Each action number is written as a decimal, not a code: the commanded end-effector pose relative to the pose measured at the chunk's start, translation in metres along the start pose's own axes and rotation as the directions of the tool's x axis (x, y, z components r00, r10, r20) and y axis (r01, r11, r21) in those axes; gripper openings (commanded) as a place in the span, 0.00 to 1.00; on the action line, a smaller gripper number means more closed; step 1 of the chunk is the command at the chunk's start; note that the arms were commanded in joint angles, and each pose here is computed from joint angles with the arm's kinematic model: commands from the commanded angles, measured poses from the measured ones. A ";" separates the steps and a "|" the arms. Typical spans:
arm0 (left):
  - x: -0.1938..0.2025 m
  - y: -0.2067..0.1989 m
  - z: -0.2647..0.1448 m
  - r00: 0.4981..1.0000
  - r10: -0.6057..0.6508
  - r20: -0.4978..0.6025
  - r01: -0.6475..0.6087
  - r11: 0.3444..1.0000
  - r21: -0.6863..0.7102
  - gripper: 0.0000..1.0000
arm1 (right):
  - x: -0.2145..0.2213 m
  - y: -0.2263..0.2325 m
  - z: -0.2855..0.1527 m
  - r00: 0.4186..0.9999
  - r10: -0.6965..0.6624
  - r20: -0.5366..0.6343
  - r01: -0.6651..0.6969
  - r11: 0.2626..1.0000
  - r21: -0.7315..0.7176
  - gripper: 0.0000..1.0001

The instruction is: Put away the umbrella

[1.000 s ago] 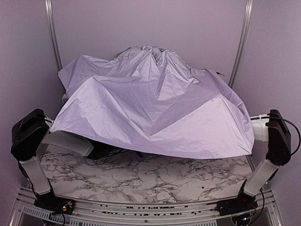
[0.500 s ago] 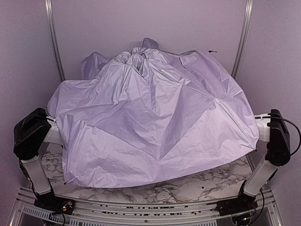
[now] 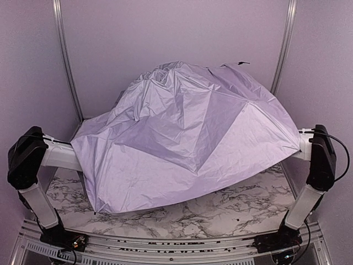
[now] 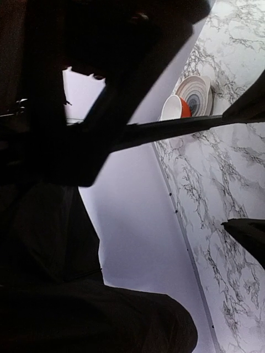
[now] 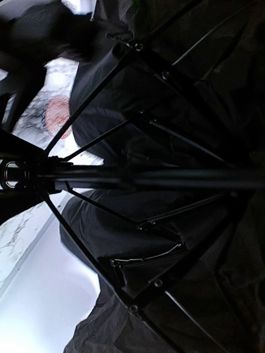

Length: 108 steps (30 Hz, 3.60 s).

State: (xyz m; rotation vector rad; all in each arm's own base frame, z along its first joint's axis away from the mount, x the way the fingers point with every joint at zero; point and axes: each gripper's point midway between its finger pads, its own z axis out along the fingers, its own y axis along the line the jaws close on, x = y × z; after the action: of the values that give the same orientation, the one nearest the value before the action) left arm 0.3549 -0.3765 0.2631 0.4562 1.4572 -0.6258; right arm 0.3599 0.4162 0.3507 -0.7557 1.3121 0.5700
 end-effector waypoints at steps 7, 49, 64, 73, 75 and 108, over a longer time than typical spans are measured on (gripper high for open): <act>0.023 -0.029 0.000 0.997 -0.008 -0.072 0.021 0.983 0.180 0.74 | -0.120 -0.028 -0.009 0.932 0.067 0.355 -0.074 0.997 0.007 0.00; -0.085 0.011 -0.007 0.989 0.043 0.145 -0.035 0.998 -0.056 0.00 | 0.152 0.022 -0.025 0.920 0.139 -0.367 -0.162 0.986 -0.031 0.00; -0.137 0.011 -0.022 0.926 -0.065 0.372 0.076 0.997 -0.015 0.00 | 0.221 0.071 -0.046 0.833 0.121 -0.540 -0.226 0.965 -0.132 0.00; -0.176 0.014 -0.055 0.874 -0.014 0.486 0.030 0.999 -0.025 0.00 | 0.262 0.070 -0.069 0.750 0.083 -0.656 -0.212 0.970 -0.119 0.00; -0.184 0.015 -0.063 0.862 -0.005 0.507 0.021 0.999 -0.027 0.00 | 0.270 0.071 -0.073 0.732 0.091 -0.675 -0.235 0.964 -0.125 0.00; -0.103 0.030 -0.001 0.891 0.004 0.454 0.037 0.996 -0.081 0.00 | 0.290 0.046 -0.066 0.695 0.103 -0.712 -0.201 0.978 -0.055 0.00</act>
State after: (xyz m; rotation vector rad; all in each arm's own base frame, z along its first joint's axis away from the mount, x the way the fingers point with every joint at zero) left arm 0.3686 -0.3644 0.1486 0.6170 1.7086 -0.4277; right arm 0.3748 0.4282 0.3159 -0.6774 1.3468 0.7590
